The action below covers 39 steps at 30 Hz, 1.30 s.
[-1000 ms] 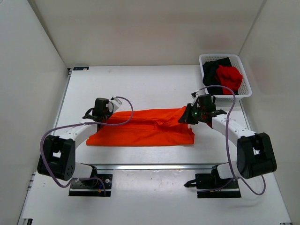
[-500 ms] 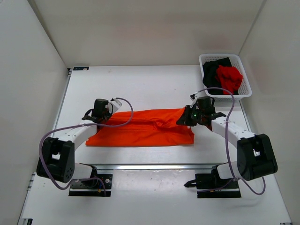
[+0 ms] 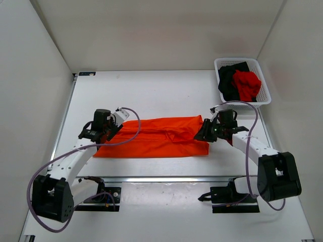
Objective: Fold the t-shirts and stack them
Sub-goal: Fold the other side of the tshirt into a rectangle
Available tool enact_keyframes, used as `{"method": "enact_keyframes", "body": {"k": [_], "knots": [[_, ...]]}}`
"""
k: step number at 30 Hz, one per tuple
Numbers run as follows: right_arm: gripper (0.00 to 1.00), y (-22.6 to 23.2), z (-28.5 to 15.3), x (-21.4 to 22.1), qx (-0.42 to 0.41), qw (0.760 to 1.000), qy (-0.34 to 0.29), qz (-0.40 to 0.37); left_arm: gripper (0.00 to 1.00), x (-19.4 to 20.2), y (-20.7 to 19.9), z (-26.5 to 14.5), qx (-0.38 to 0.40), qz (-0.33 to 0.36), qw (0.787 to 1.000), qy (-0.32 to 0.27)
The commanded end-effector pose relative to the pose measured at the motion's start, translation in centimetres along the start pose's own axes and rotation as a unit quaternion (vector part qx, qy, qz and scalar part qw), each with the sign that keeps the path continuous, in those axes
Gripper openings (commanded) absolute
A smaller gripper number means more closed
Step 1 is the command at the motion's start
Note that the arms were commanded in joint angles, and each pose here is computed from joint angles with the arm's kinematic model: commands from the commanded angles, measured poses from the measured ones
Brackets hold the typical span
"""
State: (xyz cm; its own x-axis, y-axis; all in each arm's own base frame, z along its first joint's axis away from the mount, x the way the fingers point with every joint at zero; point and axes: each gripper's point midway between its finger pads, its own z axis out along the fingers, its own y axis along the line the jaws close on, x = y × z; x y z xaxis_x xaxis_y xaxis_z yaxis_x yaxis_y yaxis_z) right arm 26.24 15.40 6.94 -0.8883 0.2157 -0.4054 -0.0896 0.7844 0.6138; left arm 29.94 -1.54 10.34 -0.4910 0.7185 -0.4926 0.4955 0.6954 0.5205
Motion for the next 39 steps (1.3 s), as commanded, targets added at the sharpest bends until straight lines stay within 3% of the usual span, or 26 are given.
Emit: {"method": "enact_keyframes", "body": {"k": [1, 6, 10, 15, 17, 25, 28, 34, 39], "knots": [[0.23, 0.6, -1.1, -1.6, -0.003, 0.999, -0.033, -0.018, 0.62, -0.7, 0.5, -1.9, 0.015, -0.056, 0.998, -0.006], [0.31, 2.3, -1.8, -4.0, 0.008, 0.996, -0.067, -0.053, 0.63, -2.3, 3.2, -2.8, -0.012, -0.156, 0.988, -0.012], [0.33, 3.4, -0.9, -5.1, 0.001, 0.995, -0.075, -0.068, 0.62, -1.6, 2.9, -0.3, -0.007, -0.215, 0.975, 0.056], [0.33, 3.1, -0.2, -5.3, -0.002, 0.996, -0.07, -0.051, 0.63, -0.3, 3.4, 3.2, 0.042, -0.308, 0.94, 0.138], [0.33, 2.8, -0.1, -5.3, -0.002, 0.996, -0.07, -0.052, 0.61, -0.3, 2.7, 3.9, 0.067, -0.298, 0.938, 0.166], [0.46, 1.3, 0.2, -3.6, 0.029, 0.998, -0.03, -0.05, 0.56, -0.3, 0.5, 3.4, 0.117, -0.231, 0.954, 0.149], [0.45, 0.9, 0.5, -2.9, 0.042, 0.998, -0.01, -0.04, 0.49, 0.8, -0.7, 3.5, 0.126, -0.218, 0.953, 0.168], [0.44, 0.5, 1.1, -2.7, 0.06, 0.997, 0.006, -0.045, 0.23, 2.7, -1.1, 4.1, 0.107, -0.204, 0.952, 0.2], [0.34, 0.3, 1.9, -1.6, 0.066, 0.996, 0.038, -0.035, 0.1, 2.1, -0.2, 4.0, 0.09, -0.185, 0.959, 0.193]]}}
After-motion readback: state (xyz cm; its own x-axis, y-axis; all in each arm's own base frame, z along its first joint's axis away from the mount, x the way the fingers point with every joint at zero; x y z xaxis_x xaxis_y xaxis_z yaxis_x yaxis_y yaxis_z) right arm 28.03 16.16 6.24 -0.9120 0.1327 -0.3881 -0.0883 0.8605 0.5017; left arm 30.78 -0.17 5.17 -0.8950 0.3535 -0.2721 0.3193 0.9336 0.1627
